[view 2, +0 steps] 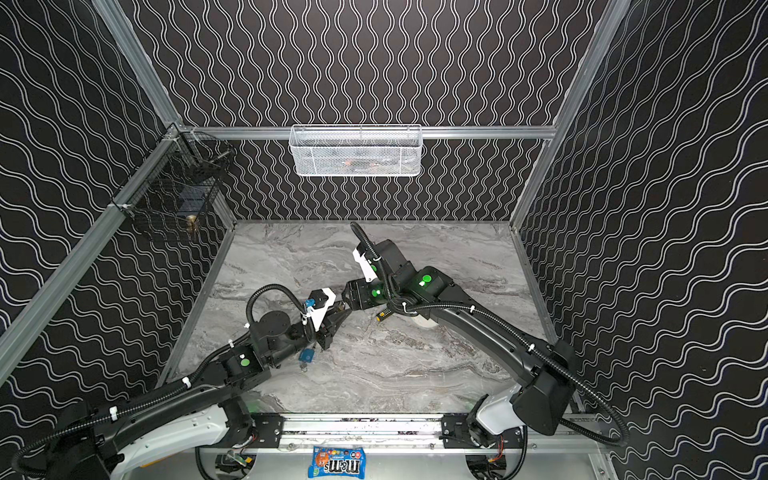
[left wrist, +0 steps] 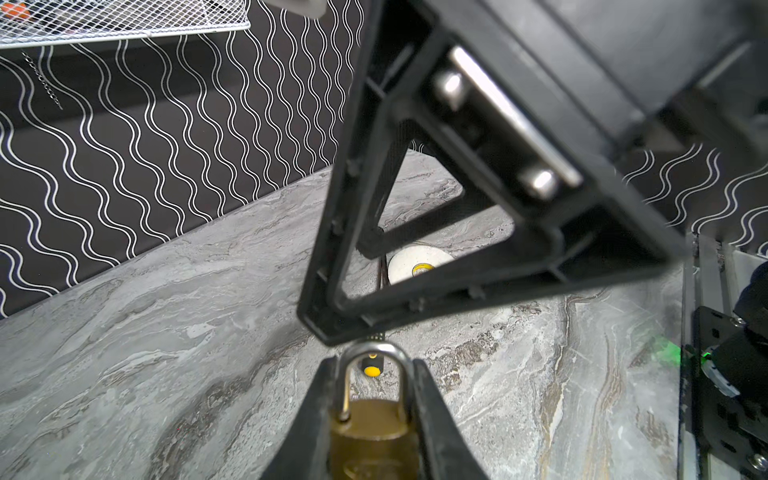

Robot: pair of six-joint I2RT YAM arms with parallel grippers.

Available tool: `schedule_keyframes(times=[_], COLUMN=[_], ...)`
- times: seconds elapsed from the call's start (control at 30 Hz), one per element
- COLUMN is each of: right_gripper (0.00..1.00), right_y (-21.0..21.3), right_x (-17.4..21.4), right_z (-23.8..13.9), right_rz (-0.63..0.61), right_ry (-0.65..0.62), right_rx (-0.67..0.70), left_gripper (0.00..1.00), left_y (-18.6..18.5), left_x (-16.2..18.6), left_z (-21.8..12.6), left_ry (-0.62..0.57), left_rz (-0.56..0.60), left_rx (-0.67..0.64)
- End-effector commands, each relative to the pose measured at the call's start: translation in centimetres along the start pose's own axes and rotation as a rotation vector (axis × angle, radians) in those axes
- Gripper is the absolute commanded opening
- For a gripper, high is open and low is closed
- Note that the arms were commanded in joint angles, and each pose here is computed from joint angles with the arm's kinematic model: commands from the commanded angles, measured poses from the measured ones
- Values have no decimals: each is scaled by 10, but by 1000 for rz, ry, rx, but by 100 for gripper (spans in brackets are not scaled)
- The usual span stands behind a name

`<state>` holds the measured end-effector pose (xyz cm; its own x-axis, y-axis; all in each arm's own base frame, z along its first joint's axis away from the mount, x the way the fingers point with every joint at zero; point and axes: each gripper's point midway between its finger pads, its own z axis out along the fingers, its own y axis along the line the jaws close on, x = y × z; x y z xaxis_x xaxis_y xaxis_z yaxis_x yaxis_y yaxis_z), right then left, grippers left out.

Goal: Unlock with the key

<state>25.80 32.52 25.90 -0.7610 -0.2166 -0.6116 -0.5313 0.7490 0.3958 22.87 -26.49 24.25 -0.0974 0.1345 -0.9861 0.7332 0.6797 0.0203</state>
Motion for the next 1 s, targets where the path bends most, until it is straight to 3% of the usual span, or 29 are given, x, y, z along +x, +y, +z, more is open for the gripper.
schedule_keyframes(times=[0.0,0.23,0.67,0.97], right_gripper=[69,70,69,69], right_y=[-1,15,-3,15], right_x=[-5,-5,0,-9], right_z=[-8,-14,2,-28], right_rz=[-45,-23,-53,-34], right_ry=[-14,-31,27,-49], right_rx=[28,-61,42,-39], left_gripper=[0,0,0,0], left_y=[-3,-1,-1,-2], left_x=[-16,-17,-16,-16], left_z=[0,0,1,2], left_ry=[-55,-70,-74,-75], left_rz=[24,22,18,19], left_rx=[17,4,5,11])
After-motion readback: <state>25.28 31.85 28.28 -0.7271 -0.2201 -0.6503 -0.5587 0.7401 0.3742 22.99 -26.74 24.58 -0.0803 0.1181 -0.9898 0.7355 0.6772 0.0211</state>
